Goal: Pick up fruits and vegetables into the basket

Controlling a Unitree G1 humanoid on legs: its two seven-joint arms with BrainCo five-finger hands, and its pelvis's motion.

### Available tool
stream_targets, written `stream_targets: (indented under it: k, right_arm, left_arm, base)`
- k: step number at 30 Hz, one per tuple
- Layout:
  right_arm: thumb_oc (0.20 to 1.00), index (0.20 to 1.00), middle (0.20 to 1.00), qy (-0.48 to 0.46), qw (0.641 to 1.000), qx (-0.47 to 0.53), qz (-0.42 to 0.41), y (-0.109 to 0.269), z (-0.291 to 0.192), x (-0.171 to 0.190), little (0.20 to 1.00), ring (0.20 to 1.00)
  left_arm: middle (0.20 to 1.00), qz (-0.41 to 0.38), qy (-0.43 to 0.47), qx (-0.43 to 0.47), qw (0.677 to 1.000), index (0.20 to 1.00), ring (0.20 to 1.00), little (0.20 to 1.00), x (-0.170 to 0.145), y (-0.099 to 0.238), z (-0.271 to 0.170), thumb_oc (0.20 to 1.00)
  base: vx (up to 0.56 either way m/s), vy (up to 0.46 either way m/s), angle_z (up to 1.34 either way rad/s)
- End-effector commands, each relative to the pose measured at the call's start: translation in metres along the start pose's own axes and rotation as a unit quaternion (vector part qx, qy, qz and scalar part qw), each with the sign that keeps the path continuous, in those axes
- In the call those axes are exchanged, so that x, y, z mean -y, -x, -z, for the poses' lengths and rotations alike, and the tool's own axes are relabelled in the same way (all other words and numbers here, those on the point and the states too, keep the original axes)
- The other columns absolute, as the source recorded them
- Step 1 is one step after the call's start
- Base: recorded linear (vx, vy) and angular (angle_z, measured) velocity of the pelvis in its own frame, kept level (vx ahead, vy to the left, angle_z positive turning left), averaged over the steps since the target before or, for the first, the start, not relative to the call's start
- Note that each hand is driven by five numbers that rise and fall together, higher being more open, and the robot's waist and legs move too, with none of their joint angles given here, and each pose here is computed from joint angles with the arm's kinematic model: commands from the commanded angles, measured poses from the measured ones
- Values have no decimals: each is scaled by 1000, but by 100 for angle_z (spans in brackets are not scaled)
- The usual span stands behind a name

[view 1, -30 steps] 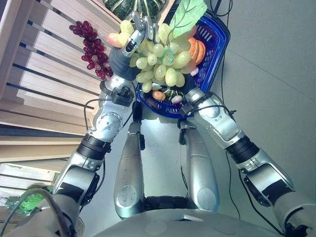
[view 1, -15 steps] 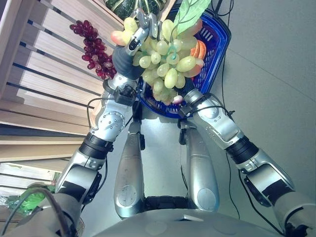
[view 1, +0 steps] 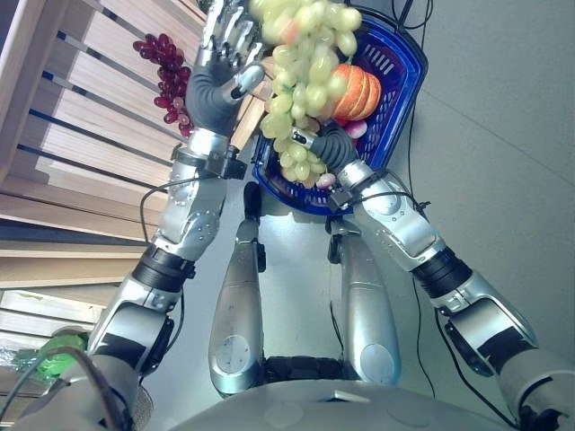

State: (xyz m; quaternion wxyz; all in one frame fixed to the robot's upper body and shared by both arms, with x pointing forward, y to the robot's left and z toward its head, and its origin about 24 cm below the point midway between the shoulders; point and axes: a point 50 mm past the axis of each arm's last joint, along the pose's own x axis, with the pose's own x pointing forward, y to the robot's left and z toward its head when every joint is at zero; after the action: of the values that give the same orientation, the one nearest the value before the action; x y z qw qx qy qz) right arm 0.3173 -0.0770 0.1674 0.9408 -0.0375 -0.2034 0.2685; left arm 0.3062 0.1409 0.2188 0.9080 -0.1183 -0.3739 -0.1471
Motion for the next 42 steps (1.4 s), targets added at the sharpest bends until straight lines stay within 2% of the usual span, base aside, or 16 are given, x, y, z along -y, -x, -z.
stream_targets:
  k: [1,10,14,17,18,20,23,28,29,37,42]
  right_arm:
    - [200,200,200,-34,993,109,10,3,-32,0,200,200]
    - [200,200,200,-41,992,99,67,10,-20,19,200,200]
    - [200,200,200,-51,991,82,88,12,-12,23,200,200]
    - [200,200,200,-49,991,49,111,14,0,30,200,200]
    - [200,200,200,-41,991,25,126,16,9,37,200,200]
    - [200,200,200,-22,989,-11,148,17,18,48,200,200]
    - [200,200,200,8,985,-50,162,16,26,68,200,200]
    - [200,200,200,31,977,-114,180,11,35,95,200,200]
    - [200,200,200,33,971,-140,193,8,38,104,200,200]
    - [200,200,200,63,950,-217,216,-2,41,132,200,200]
    - [200,200,200,83,935,-273,211,-5,47,138,200,200]
  left_arm:
    - [1000,-55,-121,84,988,1000,1000,1000,-11,1,-24,1000]
    - [1000,-169,-246,53,953,1000,1000,1000,-52,9,-16,1000]
    - [1000,-194,-312,24,930,1000,1000,1000,-67,12,-7,1000]
    - [1000,-209,-376,-13,902,1000,1000,1000,-84,16,3,1000]
    - [1000,-206,-440,-33,874,1000,1000,1000,-94,19,9,1000]
    - [1000,-198,-509,-52,836,1000,1000,1000,-106,18,12,1000]
    - [1000,-156,-605,-82,777,1000,1000,1000,-120,12,15,1000]
    - [1000,-91,-684,-95,718,1000,1000,1000,-125,-5,16,1000]
    - [1000,-55,-716,-91,690,1000,1000,1000,-123,-14,16,1000]
    - [1000,59,-794,-59,602,1000,1000,1000,-108,-44,18,1000]
    - [1000,132,-812,-60,566,1000,1000,1000,-97,-54,24,1000]
  base:
    - [0,0,0]
    - [4,20,4]
    - [4,16,1]
    - [8,51,-5]
    - [8,72,-4]
    - [2,77,-2]
    - [-8,87,-2]
    - [-6,32,-3]
    - [0,0,0]
    - [0,0,0]
    - [0,0,0]
